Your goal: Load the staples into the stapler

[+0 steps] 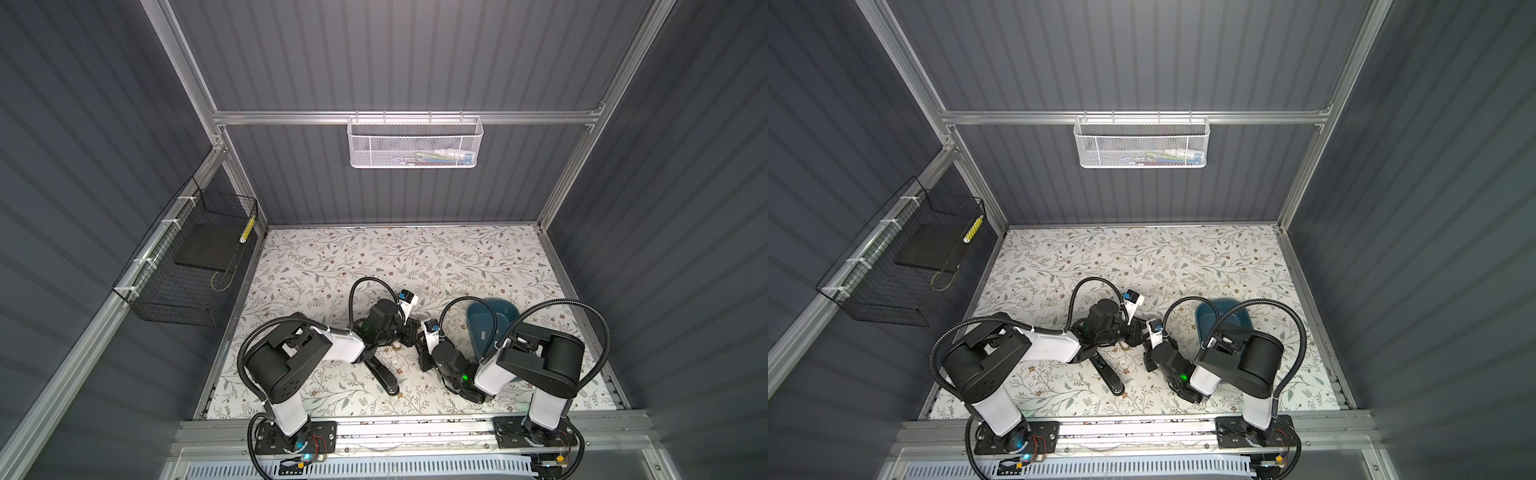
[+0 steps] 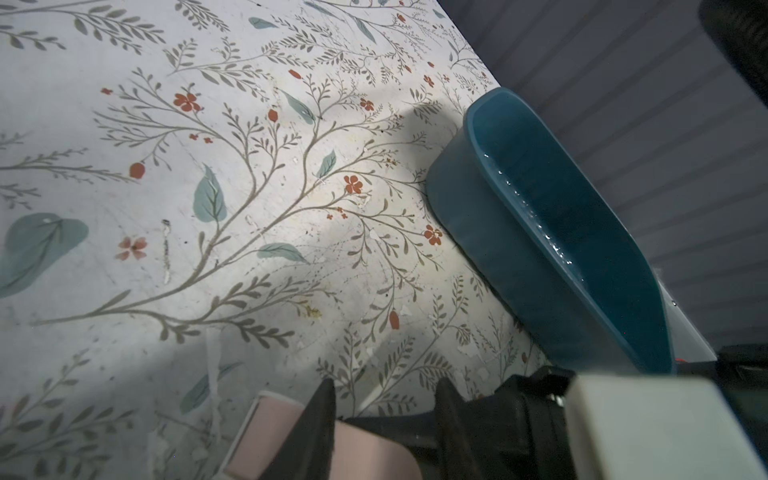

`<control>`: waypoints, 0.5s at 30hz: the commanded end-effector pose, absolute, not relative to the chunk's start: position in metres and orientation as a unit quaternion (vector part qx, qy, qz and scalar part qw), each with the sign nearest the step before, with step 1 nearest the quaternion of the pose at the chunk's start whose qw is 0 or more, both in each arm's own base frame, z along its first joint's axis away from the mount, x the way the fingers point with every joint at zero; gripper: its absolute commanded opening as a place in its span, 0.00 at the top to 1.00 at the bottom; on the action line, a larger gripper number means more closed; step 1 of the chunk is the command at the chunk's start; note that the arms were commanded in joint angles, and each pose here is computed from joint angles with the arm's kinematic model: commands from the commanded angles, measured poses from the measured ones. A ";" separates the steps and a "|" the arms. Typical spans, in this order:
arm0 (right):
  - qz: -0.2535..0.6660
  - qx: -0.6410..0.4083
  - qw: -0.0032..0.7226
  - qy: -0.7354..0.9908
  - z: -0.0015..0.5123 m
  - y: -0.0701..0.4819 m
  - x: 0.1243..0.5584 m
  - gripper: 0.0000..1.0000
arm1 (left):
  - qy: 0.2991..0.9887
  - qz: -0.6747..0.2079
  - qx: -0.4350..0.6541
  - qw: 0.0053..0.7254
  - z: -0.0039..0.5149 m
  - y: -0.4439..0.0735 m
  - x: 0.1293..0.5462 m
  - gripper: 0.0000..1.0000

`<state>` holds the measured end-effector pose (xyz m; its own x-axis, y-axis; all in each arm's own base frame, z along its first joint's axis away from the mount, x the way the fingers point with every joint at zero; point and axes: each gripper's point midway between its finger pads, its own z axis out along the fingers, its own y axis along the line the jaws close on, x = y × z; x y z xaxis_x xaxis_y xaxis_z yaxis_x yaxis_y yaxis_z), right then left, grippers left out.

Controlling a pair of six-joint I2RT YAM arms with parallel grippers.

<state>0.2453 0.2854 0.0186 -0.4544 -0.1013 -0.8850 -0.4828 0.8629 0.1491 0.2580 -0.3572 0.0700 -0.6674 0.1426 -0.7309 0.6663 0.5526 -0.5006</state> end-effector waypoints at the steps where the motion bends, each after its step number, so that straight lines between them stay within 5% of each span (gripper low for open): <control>1: 0.165 -0.206 0.438 0.859 -0.015 0.271 0.227 0.80 | 0.833 -0.385 0.254 0.306 0.051 -0.351 0.242 0.57; 9: 0.199 -0.199 0.465 0.839 0.015 0.263 0.220 0.59 | 0.841 -0.380 0.242 0.301 0.039 -0.349 0.242 0.62; 15: 0.209 -0.189 0.483 0.829 0.037 0.253 0.216 0.56 | 0.845 -0.370 0.238 0.304 0.035 -0.345 0.243 0.68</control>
<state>0.2186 0.2573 0.0341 -0.4638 -0.1050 -0.8797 -0.5168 0.8386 0.1724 0.2556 -0.3558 0.0652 -0.6535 0.1245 -0.7466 0.6614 0.5736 -0.4833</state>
